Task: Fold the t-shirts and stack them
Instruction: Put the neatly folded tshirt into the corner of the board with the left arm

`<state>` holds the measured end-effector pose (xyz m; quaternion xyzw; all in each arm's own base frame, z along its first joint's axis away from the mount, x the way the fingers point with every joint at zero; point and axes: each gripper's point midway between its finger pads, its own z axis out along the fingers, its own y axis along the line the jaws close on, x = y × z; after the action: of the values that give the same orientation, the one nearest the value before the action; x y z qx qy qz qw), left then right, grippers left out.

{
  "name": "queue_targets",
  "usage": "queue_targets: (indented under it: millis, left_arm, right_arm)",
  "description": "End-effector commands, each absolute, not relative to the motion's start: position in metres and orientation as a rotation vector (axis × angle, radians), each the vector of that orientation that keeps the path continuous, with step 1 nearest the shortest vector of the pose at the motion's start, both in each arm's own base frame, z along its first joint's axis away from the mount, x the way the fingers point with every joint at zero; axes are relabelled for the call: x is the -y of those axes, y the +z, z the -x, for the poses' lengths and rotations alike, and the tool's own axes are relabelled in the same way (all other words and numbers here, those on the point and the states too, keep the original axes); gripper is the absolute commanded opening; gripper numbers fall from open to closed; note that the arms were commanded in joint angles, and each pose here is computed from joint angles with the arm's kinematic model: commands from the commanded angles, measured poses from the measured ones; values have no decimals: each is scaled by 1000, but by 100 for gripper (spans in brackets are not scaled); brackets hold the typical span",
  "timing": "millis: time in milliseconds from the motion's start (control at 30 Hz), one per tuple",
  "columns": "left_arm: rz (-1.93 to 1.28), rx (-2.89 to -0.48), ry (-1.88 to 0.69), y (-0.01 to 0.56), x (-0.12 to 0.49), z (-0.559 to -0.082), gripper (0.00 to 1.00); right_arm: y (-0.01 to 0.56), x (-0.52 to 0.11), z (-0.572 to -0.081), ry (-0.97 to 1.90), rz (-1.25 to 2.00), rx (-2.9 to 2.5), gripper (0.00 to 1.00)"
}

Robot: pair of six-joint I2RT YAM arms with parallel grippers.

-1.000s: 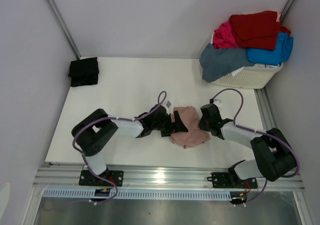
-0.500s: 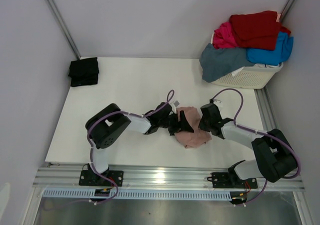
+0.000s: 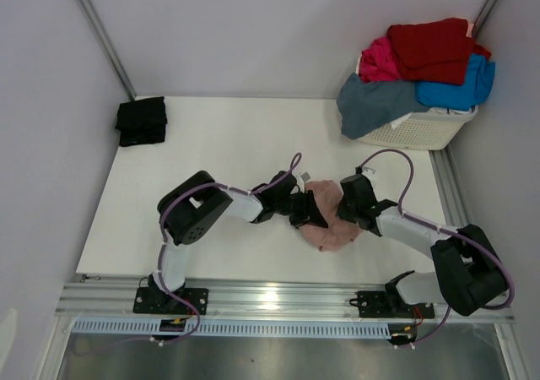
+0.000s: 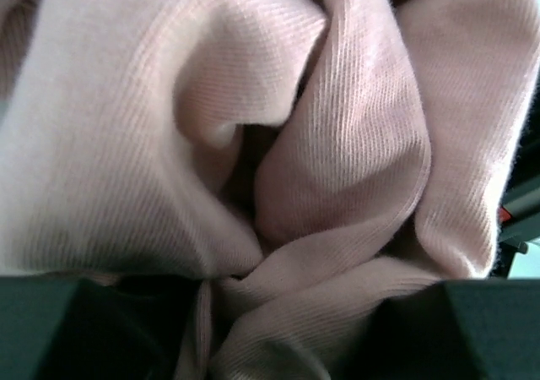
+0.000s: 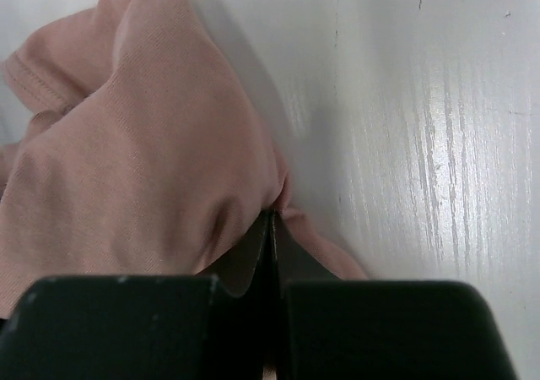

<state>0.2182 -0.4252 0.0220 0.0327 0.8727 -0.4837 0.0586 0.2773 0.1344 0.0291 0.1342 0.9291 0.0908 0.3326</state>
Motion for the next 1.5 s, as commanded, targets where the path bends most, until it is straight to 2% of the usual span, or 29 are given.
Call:
queue_targets:
  millis: [0,67,100,133,167,267,367,500,633,867,1033,1467]
  left_arm:
    - [-117,-2873,-1217,-40,399,-192,25]
    - [-153,-2871,-1184,-35,397,-194,15]
    - [-161,-2850,-1138,-33,396,-201,5]
    - [-175,-2837,-1116,-29,394,-204,2]
    - [-217,-2814,-1094,-18,393,-207,1]
    - [-280,-2748,-994,6,389,-228,0]
    - [-350,-2662,-865,32,380,-247,0]
    - [-386,-2567,-709,63,367,-272,0]
    - [-405,-2513,-630,82,358,-290,0]
    - [-376,-2376,-480,135,334,-341,0]
    - [-367,-2303,-460,172,320,-360,0]
    - [-194,-2300,-348,182,251,-406,0]
  right_arm:
    - [51,-149,-286,324,-335,-2372,0]
    - [52,-148,-285,320,-335,-2370,0]
    - [55,-147,-286,321,-331,-2361,0]
    - [57,-147,-286,322,-326,-2356,4]
    - [59,-146,-286,320,-322,-2349,21]
    - [72,-146,-287,345,-295,-2303,58]
    - [95,-145,-289,382,-284,-2223,75]
    - [124,-142,-288,408,-249,-2134,84]
    - [142,-134,-285,396,-245,-2083,87]
    - [139,-125,-276,369,-259,-2090,88]
    - [137,-122,-274,362,-264,-2086,88]
    - [138,-123,-276,366,-255,-2082,89]
